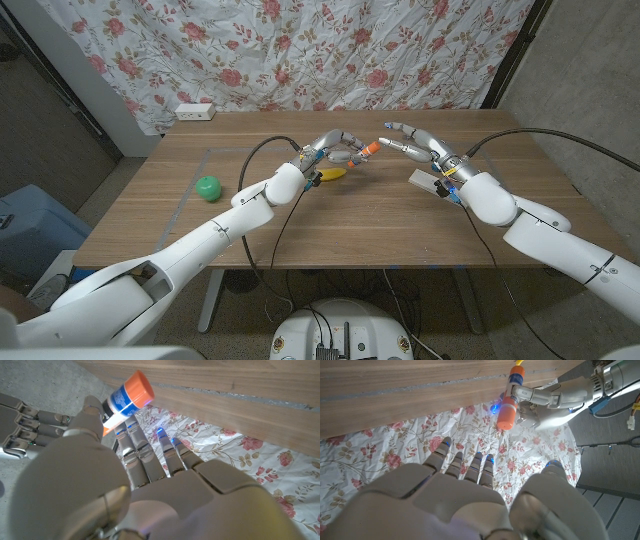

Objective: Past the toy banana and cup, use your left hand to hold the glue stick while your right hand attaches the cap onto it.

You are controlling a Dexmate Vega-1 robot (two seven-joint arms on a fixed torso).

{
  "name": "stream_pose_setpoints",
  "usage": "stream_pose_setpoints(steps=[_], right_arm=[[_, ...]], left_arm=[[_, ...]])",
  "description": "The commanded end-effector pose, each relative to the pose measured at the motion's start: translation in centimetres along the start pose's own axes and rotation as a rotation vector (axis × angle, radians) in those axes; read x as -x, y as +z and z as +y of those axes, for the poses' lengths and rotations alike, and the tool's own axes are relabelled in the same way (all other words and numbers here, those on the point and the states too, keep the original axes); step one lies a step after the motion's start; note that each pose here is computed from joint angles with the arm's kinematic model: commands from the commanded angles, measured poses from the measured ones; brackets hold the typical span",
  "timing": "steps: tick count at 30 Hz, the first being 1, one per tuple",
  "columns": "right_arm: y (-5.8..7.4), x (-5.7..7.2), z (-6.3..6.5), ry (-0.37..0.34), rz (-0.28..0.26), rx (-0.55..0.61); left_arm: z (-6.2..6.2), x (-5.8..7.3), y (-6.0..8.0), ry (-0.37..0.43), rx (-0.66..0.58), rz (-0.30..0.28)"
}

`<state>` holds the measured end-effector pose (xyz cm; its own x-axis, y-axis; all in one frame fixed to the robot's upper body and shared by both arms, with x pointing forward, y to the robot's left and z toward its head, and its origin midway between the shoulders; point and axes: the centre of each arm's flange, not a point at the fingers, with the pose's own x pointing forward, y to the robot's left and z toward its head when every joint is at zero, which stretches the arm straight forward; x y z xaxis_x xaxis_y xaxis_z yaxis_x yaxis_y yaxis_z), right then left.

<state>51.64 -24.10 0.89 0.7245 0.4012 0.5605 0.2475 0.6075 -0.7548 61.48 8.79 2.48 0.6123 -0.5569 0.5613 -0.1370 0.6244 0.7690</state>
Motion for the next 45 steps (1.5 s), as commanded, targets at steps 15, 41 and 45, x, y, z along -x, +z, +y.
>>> stream_pose_setpoints(steps=[15, 41, 45], right_arm=[[-0.7, 1.6, 2.7, -0.083, -0.002, -0.024], [-0.1, 1.5, 4.4, -0.039, -0.006, -0.014], [0.1, 1.4, 4.6, -0.031, -0.009, -0.019]], left_arm=[[0.2, -0.9, -0.4, 0.013, 0.020, 0.000], [0.1, -0.6, -0.3, 0.020, 0.018, 0.007], [0.0, -0.5, -0.3, 0.023, 0.019, 0.006]])
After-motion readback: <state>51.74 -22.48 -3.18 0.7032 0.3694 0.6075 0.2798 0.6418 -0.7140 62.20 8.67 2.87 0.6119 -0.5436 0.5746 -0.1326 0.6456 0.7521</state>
